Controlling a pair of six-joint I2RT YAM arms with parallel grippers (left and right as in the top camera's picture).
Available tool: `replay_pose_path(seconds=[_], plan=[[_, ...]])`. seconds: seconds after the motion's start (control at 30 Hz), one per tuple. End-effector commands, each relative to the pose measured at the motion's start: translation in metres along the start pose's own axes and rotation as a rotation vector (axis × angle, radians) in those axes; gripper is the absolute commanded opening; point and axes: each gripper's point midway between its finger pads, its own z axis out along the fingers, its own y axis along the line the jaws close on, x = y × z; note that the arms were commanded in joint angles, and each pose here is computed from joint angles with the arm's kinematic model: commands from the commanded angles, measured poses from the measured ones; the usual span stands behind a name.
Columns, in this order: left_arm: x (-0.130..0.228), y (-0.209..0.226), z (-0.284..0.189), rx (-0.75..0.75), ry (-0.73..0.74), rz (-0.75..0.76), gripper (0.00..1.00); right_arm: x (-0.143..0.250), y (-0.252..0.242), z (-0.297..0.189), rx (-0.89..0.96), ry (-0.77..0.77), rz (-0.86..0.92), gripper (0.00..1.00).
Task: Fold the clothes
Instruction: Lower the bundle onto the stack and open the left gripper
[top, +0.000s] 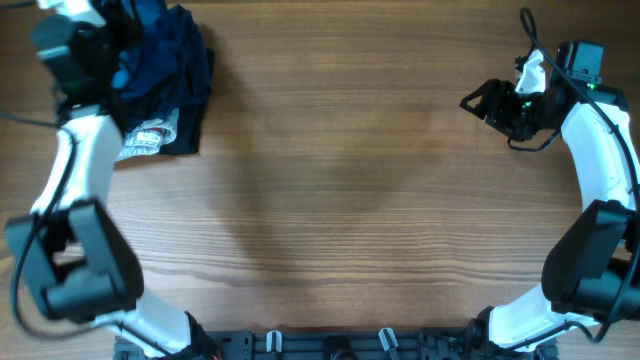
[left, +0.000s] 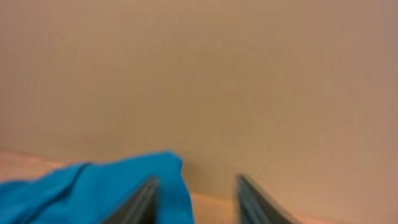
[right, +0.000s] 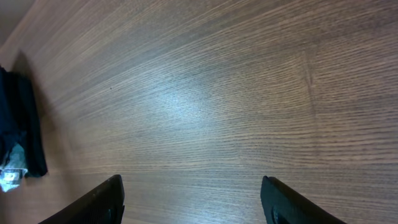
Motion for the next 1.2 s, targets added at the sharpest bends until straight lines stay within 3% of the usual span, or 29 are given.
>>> replay_pose_path(seconds=[0.0, 0.27, 0.43, 0.63, 0.83, 0.97, 1.07, 1.17], plan=[[0.053, 0.013, 0.025, -0.083, 0.066, -0.035, 0.27, -0.004, 0.006, -0.001, -0.019, -0.003, -0.004, 0.71], [0.181, 0.046, 0.034, -0.184, 0.369, -0.033, 0.24, -0.006, 0.007, -0.001, -0.021, -0.012, -0.010, 0.71], [0.205, 0.053, 0.033, -0.198, 0.423, -0.044, 0.23, -0.005, 0.007, -0.001, -0.020, -0.007, -0.008, 0.71], [0.155, 0.020, 0.022, -0.136, 0.386, -0.016, 0.23, -0.004, 0.007, -0.001, -0.019, -0.006, -0.008, 0.71], [0.057, -0.028, -0.017, -0.089, 0.272, 0.255, 0.33, -0.004, 0.007, -0.001, -0.020, -0.006, -0.011, 0.71], [0.012, -0.026, -0.027, -0.162, 0.159, 0.433, 0.49, -0.004, 0.007, -0.001, -0.020, -0.005, -0.010, 0.71], [0.012, -0.013, -0.016, -0.197, 0.131, 0.508, 0.66, -0.003, 0.006, -0.001, -0.019, -0.001, -0.008, 0.71], [0.026, 0.012, 0.005, -0.221, 0.099, 0.525, 0.73, -0.001, 0.007, 0.000, -0.019, 0.006, -0.007, 0.71]])
